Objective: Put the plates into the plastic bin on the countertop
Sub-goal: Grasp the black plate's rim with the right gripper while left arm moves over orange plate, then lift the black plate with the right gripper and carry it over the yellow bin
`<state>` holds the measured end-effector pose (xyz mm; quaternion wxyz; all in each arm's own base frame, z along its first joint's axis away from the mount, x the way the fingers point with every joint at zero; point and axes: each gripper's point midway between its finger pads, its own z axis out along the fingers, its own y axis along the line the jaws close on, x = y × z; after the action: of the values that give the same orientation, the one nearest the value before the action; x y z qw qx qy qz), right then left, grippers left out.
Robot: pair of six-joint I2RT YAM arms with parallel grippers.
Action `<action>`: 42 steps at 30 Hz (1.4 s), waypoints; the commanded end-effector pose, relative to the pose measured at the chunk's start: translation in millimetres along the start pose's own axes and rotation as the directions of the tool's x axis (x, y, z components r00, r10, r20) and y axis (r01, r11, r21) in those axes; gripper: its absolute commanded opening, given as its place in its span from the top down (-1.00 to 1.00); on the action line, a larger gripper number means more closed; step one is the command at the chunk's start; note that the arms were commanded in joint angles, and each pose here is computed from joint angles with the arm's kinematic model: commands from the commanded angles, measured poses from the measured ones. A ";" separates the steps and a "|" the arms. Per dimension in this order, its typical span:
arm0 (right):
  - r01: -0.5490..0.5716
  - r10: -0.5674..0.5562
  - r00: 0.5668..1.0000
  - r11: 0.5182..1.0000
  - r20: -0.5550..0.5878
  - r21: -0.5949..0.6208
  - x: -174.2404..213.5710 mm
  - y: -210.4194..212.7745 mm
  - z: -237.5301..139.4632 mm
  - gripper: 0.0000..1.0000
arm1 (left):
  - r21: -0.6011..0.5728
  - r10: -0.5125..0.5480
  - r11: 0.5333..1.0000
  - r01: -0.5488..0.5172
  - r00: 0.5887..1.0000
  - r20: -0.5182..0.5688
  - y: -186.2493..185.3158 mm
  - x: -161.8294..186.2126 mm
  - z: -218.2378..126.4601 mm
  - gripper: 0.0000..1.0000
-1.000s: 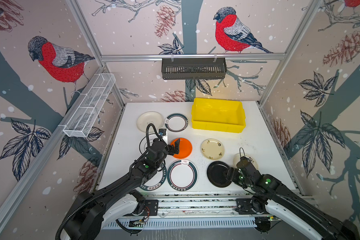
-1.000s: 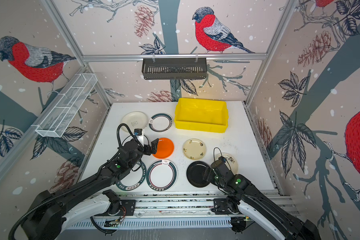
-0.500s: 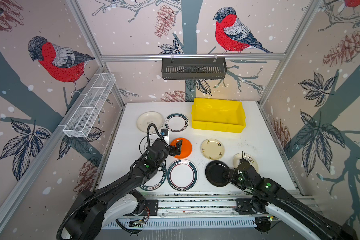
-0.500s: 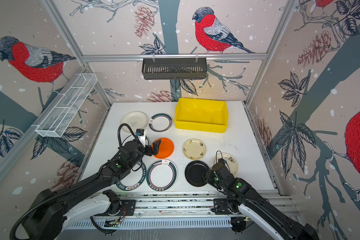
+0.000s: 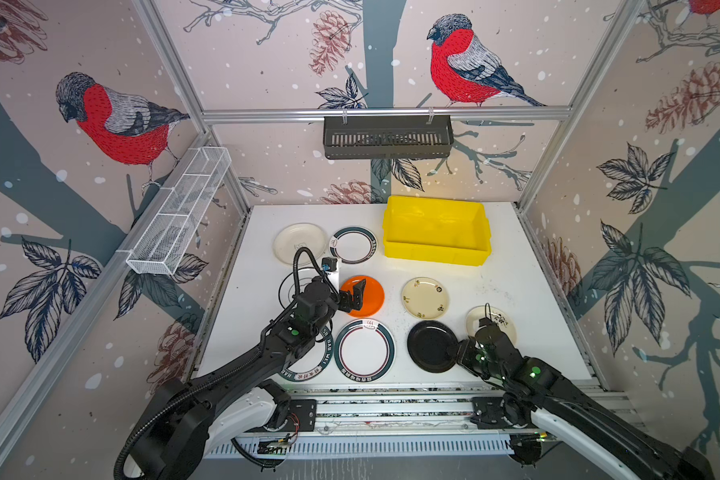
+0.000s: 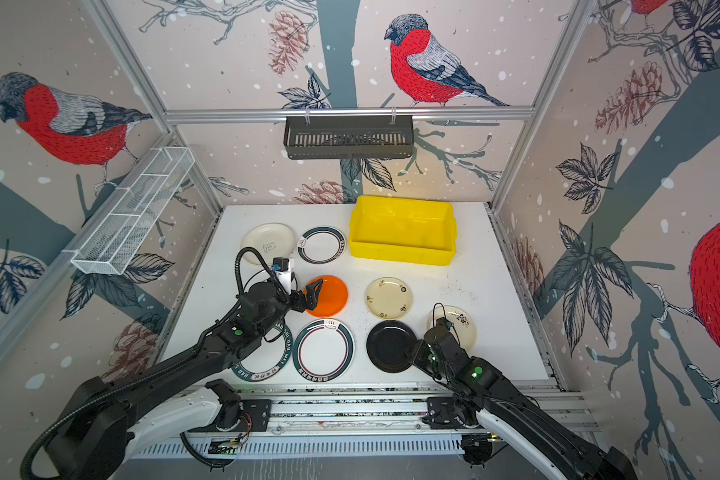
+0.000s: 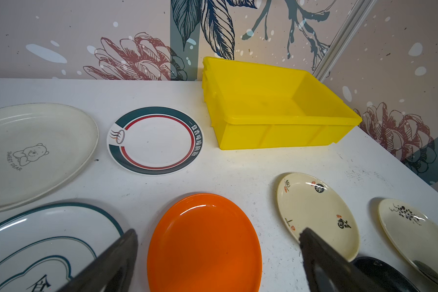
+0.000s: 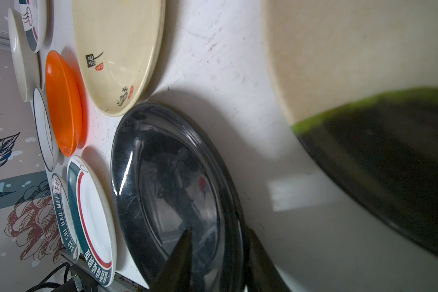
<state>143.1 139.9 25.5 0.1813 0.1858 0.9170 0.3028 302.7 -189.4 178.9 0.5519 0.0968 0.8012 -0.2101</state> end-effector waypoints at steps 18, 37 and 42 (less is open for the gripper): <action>-0.028 0.025 0.999 0.997 0.035 0.078 -2.7 -21.9 5.2 0.80 | 0.016 -0.011 1.000 0.011 0.999 0.031 -3.4 -6.3 2.6 -0.97; 0.002 0.000 0.994 1.000 0.107 -0.014 -19.7 2.5 -7.9 1.00 | 0.015 -0.013 1.000 0.012 1.000 0.026 -2.7 -3.9 1.9 -0.97; 0.040 -0.037 0.989 0.999 0.144 -0.015 -30.8 15.8 -18.4 1.00 | 0.020 -0.014 1.000 0.013 0.999 0.030 -3.5 -4.9 0.8 -0.97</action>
<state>158.9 132.6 47.5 0.2320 0.1962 0.9023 0.3058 302.1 -189.4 171.3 0.5445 0.0976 0.8067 -0.2079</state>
